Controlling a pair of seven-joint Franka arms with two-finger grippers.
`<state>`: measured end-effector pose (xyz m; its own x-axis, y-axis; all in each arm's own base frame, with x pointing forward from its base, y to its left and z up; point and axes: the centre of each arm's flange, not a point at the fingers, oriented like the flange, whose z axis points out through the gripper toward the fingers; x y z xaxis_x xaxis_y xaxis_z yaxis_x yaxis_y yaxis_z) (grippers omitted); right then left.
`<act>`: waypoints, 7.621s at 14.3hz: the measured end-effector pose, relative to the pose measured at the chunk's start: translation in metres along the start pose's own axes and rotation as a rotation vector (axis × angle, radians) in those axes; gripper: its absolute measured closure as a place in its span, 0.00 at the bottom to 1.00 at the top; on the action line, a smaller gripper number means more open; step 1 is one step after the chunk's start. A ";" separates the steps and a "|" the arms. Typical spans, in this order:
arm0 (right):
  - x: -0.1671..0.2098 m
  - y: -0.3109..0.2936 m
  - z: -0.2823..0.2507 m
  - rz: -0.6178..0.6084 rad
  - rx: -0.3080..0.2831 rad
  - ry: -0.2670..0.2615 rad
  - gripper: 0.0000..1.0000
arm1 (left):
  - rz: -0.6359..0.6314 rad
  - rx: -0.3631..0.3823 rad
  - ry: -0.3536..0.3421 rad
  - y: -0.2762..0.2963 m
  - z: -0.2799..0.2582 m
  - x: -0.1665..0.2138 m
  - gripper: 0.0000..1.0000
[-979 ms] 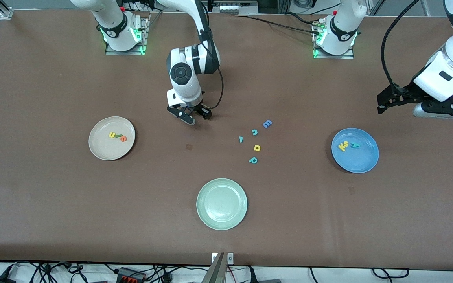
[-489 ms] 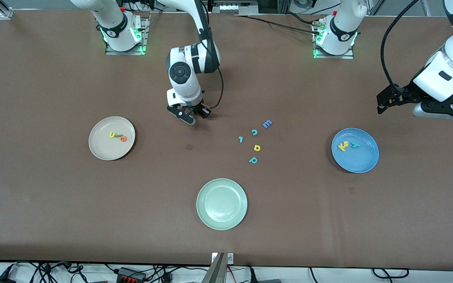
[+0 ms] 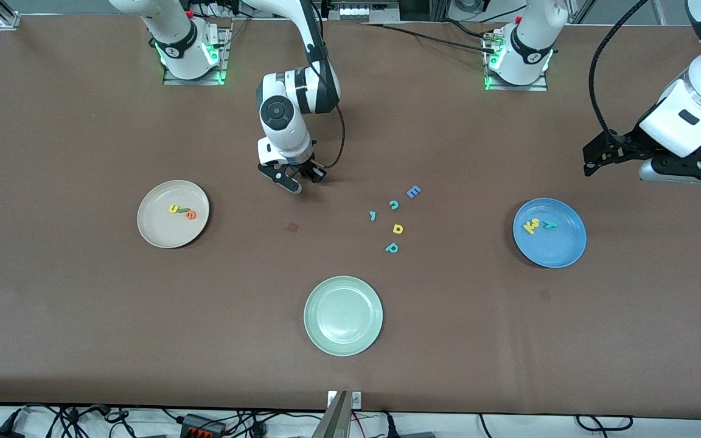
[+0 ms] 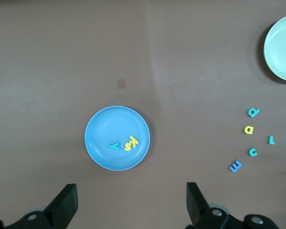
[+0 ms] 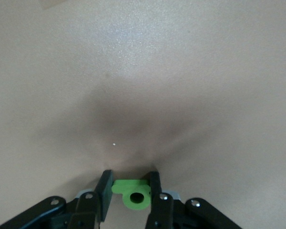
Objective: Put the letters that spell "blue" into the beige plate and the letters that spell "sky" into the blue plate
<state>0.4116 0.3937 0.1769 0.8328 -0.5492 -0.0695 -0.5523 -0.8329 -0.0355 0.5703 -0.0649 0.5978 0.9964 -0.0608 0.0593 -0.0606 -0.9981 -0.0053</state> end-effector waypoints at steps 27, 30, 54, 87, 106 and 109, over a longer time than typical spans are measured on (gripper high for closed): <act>0.346 0.241 -0.080 -0.399 -0.137 -0.139 0.64 | 0.000 0.000 0.000 0.000 0.000 0.000 0.00; 0.346 0.235 -0.076 -0.405 -0.147 -0.111 0.49 | 0.000 0.000 0.000 0.000 0.000 0.000 0.00; 0.383 0.115 -0.261 -0.502 -0.101 0.040 0.00 | 0.001 0.000 0.000 0.000 0.000 0.000 0.00; 0.352 0.267 -0.431 -0.512 -0.064 0.064 0.00 | 0.001 0.000 0.001 0.000 0.000 0.000 0.00; 0.350 0.273 -0.435 -0.505 -0.068 0.064 0.00 | 0.001 0.000 0.001 0.000 0.000 0.000 0.00; 0.350 0.274 -0.435 -0.504 -0.068 0.063 0.00 | 0.001 0.000 0.001 0.000 0.000 0.000 0.00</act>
